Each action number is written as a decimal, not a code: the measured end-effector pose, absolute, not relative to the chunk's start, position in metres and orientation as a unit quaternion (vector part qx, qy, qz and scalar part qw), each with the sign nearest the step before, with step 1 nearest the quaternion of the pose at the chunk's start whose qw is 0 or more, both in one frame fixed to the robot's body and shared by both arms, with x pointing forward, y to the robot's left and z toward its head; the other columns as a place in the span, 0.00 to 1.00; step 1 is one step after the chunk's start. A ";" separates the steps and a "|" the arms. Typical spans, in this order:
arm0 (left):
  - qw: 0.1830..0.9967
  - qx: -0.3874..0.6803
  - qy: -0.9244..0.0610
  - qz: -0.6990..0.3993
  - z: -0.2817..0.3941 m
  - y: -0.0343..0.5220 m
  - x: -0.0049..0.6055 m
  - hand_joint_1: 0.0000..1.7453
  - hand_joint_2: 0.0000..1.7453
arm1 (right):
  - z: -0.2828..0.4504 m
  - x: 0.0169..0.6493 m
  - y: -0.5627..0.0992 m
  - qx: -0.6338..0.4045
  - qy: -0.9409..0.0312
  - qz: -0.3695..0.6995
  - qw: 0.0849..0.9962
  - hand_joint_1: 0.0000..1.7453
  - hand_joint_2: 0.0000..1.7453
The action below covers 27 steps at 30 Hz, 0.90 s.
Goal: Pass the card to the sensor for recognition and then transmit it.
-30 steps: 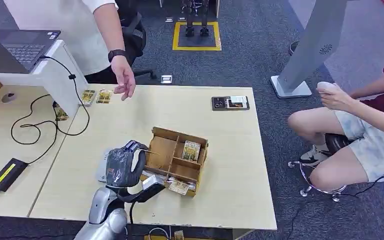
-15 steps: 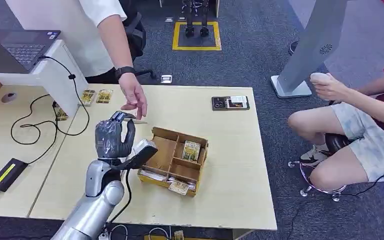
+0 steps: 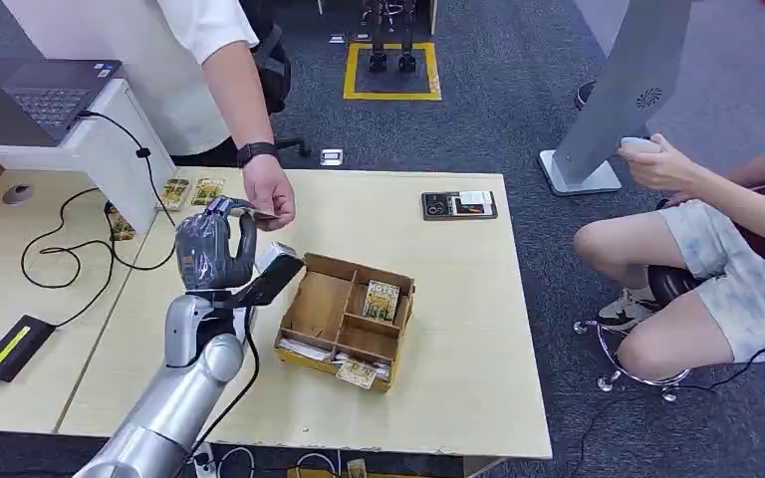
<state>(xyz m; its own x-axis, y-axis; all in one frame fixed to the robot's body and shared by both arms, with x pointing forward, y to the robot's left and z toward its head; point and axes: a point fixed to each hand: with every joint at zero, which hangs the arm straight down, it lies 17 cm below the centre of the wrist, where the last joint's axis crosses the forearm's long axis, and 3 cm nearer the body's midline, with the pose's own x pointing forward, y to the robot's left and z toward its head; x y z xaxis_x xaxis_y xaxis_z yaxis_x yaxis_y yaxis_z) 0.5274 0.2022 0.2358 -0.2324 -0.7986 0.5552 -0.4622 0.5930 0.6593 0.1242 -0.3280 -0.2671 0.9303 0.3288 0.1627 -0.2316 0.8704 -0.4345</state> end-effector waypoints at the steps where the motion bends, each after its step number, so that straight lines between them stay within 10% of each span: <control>1: 0.463 0.412 -0.764 -0.180 0.236 0.203 0.528 1.00 1.00 | -0.267 0.124 -0.328 -0.209 -0.117 0.146 0.960 0.00 1.00; 4: 0.472 0.407 -0.764 -0.168 0.236 0.205 0.530 0.93 1.00 | -0.267 0.125 -0.327 -0.209 -0.117 0.148 0.960 0.00 1.00; 5: 0.475 0.403 -0.766 -0.162 0.237 0.206 0.530 0.15 1.00 | -0.267 0.125 -0.326 -0.209 -0.116 0.147 0.960 0.00 1.00; 6: 0.480 0.395 -0.768 -0.152 0.237 0.206 0.531 0.00 1.00 | -0.267 0.125 -0.326 -0.210 -0.115 0.147 0.960 0.00 1.00; 27: 0.507 0.325 -0.793 -0.092 0.239 0.198 0.530 0.00 1.00 | -0.266 0.127 -0.325 -0.212 -0.121 0.139 0.960 0.00 1.00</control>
